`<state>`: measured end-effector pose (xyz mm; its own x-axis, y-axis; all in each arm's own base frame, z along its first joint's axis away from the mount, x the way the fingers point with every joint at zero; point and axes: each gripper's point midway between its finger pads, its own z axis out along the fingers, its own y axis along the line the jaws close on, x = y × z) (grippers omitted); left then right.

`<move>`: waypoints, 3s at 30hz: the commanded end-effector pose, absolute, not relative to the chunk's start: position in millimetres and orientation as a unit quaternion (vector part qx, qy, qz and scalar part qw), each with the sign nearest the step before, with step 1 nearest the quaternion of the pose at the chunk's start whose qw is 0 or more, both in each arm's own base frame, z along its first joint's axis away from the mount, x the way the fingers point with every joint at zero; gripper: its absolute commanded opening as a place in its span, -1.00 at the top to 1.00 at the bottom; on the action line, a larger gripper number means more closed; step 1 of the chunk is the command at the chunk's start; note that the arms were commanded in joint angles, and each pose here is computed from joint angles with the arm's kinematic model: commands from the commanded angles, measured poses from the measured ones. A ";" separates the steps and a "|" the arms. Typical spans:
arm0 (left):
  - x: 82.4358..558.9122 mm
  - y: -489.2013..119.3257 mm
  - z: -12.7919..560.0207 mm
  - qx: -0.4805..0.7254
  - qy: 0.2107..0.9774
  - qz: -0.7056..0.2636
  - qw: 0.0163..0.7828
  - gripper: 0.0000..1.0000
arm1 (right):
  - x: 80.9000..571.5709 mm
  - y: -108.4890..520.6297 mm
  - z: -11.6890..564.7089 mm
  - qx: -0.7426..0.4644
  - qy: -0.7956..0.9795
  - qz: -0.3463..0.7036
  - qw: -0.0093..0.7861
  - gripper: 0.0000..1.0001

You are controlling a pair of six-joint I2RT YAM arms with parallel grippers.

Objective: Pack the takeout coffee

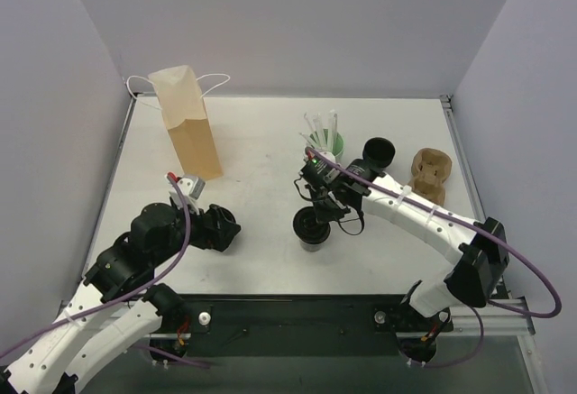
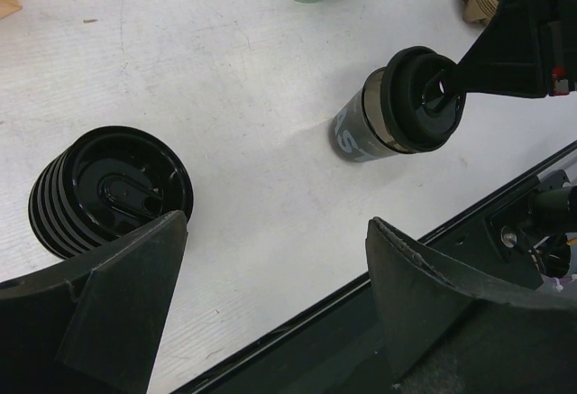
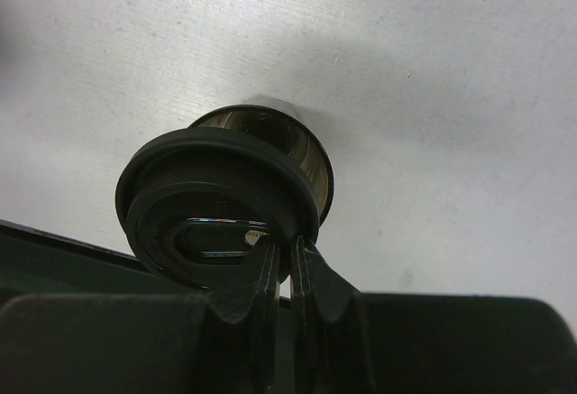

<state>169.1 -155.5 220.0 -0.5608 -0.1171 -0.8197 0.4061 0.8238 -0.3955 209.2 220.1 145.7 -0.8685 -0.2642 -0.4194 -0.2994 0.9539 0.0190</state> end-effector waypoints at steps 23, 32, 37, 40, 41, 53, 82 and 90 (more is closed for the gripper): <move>173.1 -150.7 237.7 0.080 0.817 -0.284 0.495 -0.81 | 219.2 206.2 132.4 -0.152 0.976 -0.048 0.146 1.00; 174.0 -151.0 237.4 0.079 0.818 -0.283 0.494 -0.81 | 216.6 204.6 133.7 -0.153 0.977 -0.045 0.140 1.00; 173.6 -151.8 236.5 0.081 0.820 -0.283 0.491 -0.81 | 213.5 206.6 133.7 -0.157 0.978 -0.034 0.132 1.00; 174.1 -151.5 235.5 0.080 0.820 -0.282 0.492 -0.81 | 213.1 208.0 137.2 -0.159 0.978 -0.027 0.133 1.00; 173.6 -151.5 235.4 0.081 0.820 -0.282 0.491 -0.81 | 213.1 208.5 137.6 -0.159 0.978 -0.024 0.133 1.00; 174.6 -150.7 235.8 0.078 0.820 -0.280 0.493 -0.81 | 209.5 209.8 137.2 -0.163 0.979 -0.011 0.121 1.00; 175.7 -150.0 233.3 0.075 0.825 -0.275 0.488 -0.81 | 200.1 201.8 116.2 -0.157 0.983 -0.023 0.092 0.75; 175.9 -149.9 232.0 0.074 0.826 -0.274 0.487 -0.81 | 206.0 203.3 123.7 -0.153 0.982 -0.021 0.108 0.61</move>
